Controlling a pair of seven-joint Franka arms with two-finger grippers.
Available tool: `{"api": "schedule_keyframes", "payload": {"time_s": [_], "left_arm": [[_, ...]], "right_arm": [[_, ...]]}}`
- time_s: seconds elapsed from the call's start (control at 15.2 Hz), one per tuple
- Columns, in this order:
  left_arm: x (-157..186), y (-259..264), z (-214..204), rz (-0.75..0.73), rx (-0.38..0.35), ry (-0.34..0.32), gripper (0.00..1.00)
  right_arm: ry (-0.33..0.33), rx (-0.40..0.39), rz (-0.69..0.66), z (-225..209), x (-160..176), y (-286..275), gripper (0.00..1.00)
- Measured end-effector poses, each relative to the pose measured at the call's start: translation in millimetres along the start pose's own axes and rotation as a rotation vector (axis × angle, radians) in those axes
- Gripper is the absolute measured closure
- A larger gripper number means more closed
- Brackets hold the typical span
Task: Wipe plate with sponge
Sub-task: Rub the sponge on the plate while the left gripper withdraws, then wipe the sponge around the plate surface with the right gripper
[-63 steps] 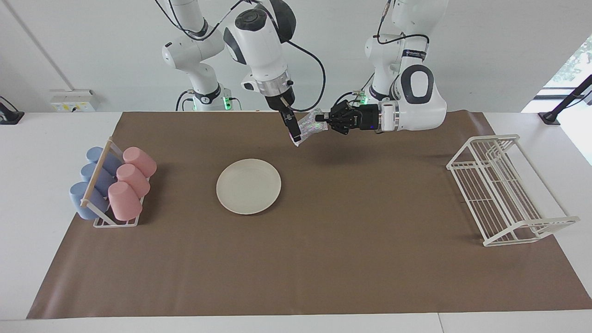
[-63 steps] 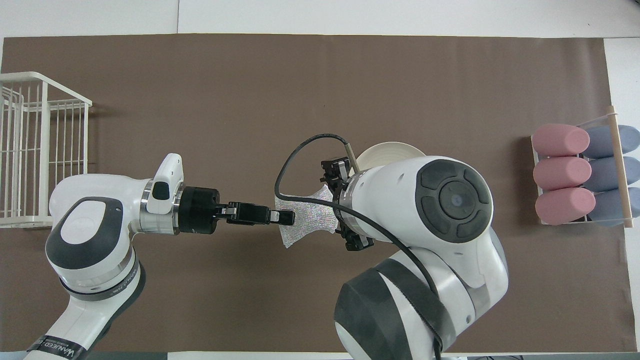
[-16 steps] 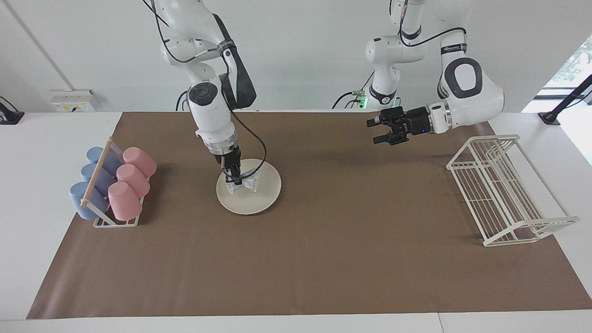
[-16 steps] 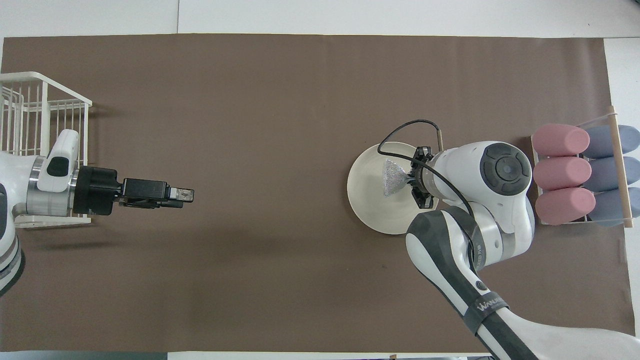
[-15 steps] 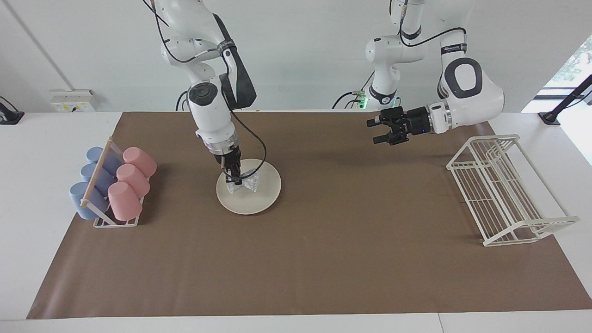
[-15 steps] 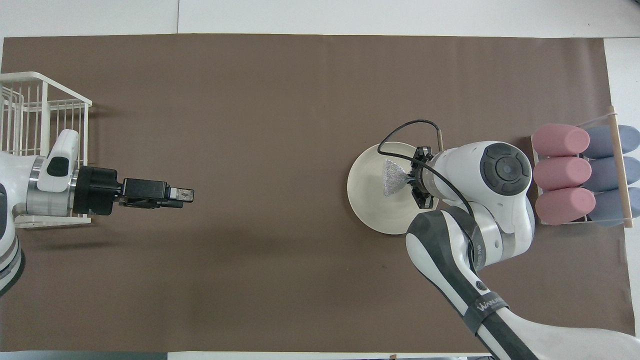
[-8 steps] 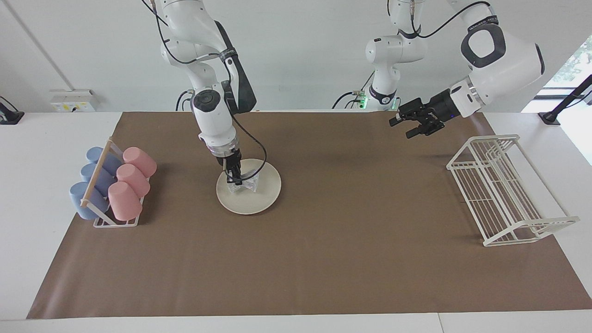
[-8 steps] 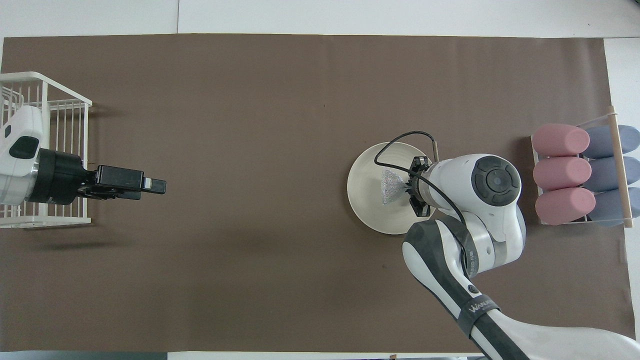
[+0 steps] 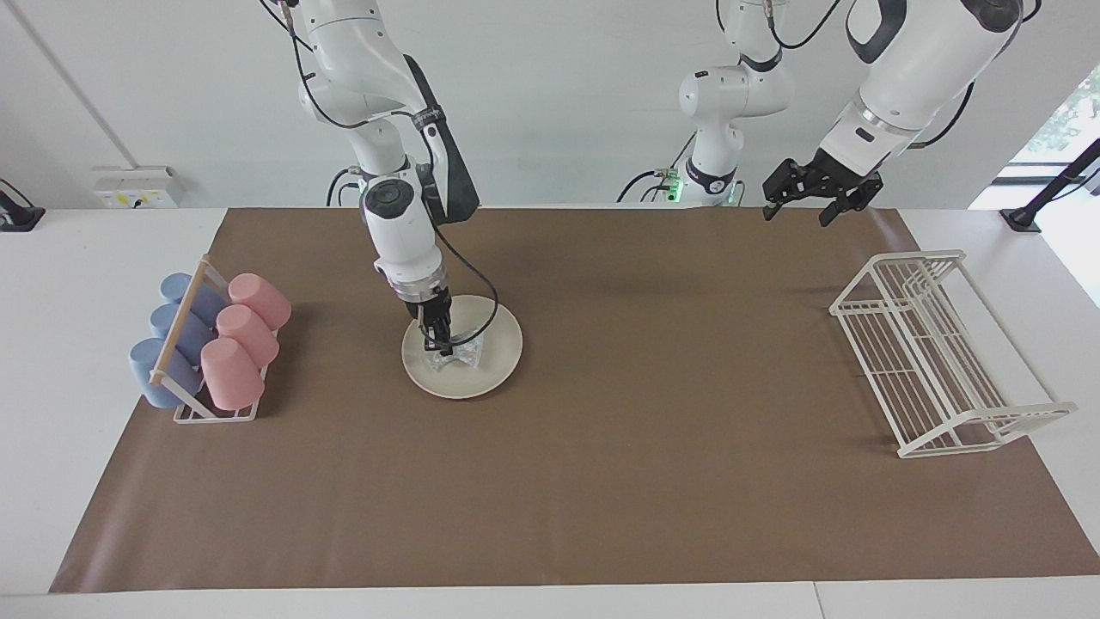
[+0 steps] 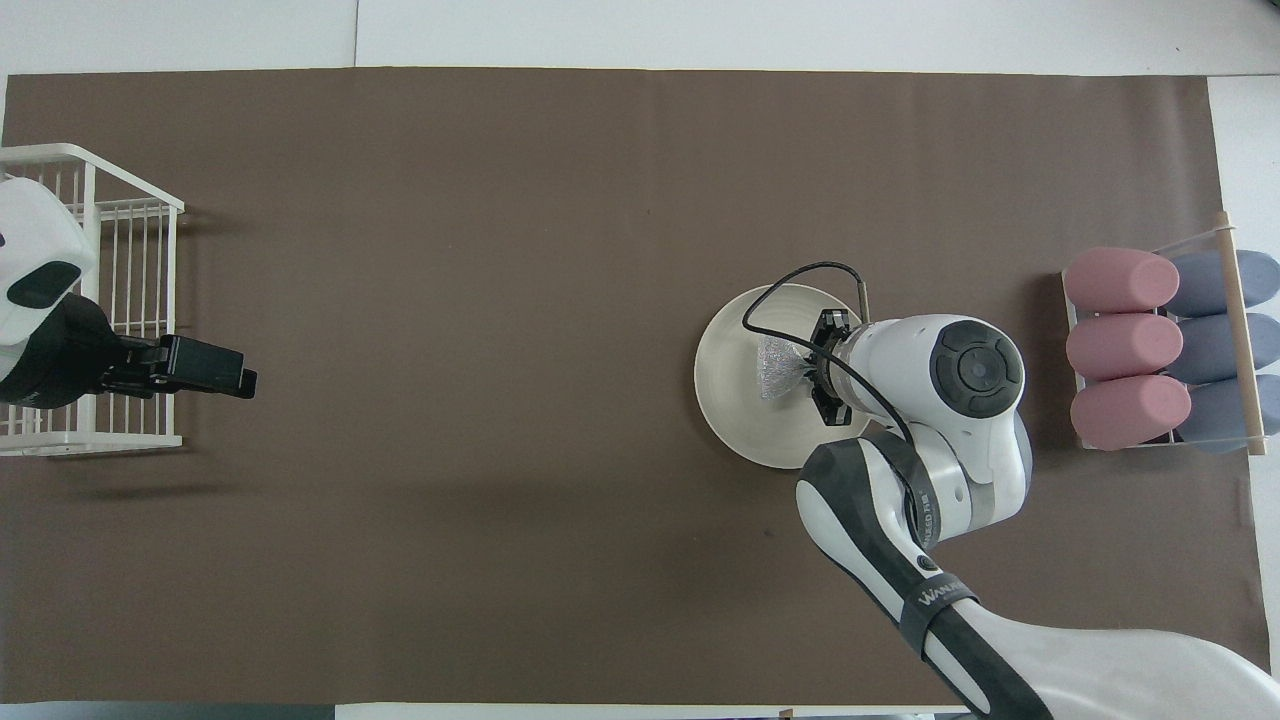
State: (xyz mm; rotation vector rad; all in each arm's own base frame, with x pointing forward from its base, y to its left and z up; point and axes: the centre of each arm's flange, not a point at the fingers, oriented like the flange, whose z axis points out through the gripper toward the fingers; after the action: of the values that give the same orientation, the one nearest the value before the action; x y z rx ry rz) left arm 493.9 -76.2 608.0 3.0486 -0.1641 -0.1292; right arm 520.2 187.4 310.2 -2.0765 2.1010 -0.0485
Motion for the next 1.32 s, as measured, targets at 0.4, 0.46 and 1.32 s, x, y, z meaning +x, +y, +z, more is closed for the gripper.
{"api": "schedule_keyframes", "payload": {"time_s": [0.4, 0.46, 1.32], "left_arm": [[-19.0, -4.5, -22.0, -0.002, 0.09, 0.026, 0.0], [-20.6, -4.8, -24.2, -0.006, 0.093, 0.031, 0.0], [-21.3, -15.5, -26.4, -0.033, 0.088, 0.035, 0.0]], "right_arm": [[-0.037, 0.02, 0.025, 6.3, -73.4, 28.5, 0.9], [-0.039, 0.018, 0.029, 6.2, -79.0, 31.4, 0.9], [0.019, 0.015, 0.065, 10.7, 58.4, -5.3, 0.9]]}}
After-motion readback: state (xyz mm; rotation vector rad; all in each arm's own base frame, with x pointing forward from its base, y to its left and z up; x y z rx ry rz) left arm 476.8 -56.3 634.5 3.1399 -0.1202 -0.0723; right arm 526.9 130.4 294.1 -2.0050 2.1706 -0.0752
